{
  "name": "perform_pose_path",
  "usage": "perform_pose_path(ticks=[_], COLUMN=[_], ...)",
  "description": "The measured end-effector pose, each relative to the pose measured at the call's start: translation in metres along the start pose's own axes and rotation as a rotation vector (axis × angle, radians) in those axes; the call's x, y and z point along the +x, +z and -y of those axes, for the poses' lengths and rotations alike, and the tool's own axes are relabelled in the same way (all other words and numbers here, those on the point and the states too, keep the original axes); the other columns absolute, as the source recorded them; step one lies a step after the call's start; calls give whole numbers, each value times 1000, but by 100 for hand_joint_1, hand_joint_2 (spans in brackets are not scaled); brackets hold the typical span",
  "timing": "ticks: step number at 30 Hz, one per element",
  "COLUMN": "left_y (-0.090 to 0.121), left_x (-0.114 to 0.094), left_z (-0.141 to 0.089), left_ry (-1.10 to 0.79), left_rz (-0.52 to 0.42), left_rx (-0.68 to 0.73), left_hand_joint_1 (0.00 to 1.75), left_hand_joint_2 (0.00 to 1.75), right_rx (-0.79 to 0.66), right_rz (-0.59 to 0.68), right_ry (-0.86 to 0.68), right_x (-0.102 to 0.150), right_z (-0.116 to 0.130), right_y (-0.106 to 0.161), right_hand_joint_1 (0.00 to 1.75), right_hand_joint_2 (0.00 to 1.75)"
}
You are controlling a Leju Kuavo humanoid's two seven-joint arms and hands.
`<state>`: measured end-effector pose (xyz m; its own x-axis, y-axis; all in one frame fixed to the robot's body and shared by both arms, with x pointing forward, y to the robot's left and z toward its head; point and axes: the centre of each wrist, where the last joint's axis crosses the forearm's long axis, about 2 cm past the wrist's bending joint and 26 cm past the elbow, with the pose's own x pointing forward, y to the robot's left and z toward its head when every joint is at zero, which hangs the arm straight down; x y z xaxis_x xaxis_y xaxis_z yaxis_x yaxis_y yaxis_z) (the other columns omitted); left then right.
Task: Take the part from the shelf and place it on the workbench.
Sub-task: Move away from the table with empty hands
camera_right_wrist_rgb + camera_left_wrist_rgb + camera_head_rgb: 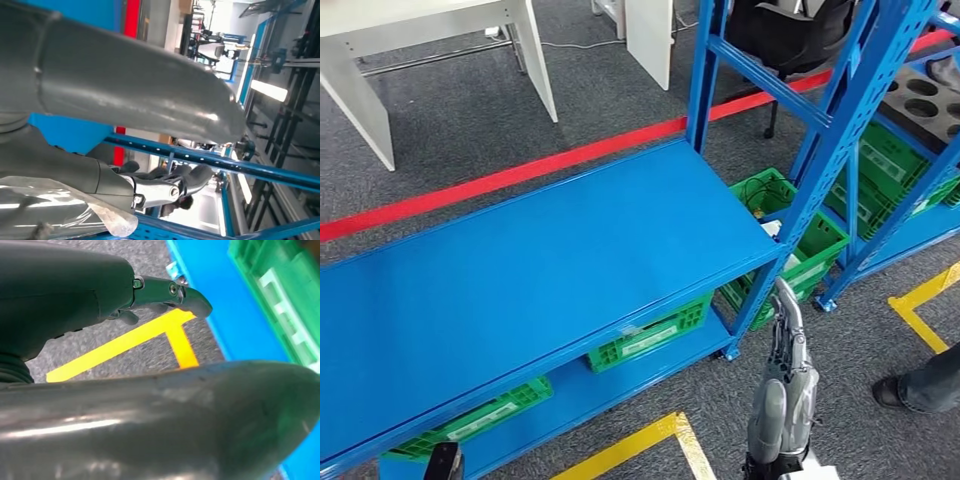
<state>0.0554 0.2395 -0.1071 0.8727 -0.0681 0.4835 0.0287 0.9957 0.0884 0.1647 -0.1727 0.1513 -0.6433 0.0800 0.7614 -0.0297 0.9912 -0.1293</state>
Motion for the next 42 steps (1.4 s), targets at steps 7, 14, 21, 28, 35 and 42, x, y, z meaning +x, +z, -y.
perform_pose_path(ticks=[7, 14, 21, 28, 35, 42], left_y=[0, 0, 0, 0, 0, 1], left_x=[1, 0, 0, 1, -1, -3], left_z=[0, -1, 0, 0, 0, 0], left_ry=[0, 1, 2, 2, 2, 3], left_rz=[2, 0, 1, 2, -2, -9], left_rx=[1, 3, 2, 1, 1, 3], left_hand_joint_1=[0, 0, 0, 0, 0, 0], left_hand_joint_2=[0, 0, 0, 0, 0, 0], right_rx=[-2, -4, -7, -8, -31, -89], right_rz=[-4, -2, -2, -5, 2, 29], right_ry=[-4, -3, -6, -5, 26, 141], right_x=[0, 0, 1, 1, 2, 4], right_z=[-1, 0, -1, 0, 1, 6], right_y=[0, -1, -1, 0, 1, 3], right_hand_joint_1=[0, 0, 0, 0, 0, 0], right_hand_joint_2=[0, 0, 0, 0, 0, 0])
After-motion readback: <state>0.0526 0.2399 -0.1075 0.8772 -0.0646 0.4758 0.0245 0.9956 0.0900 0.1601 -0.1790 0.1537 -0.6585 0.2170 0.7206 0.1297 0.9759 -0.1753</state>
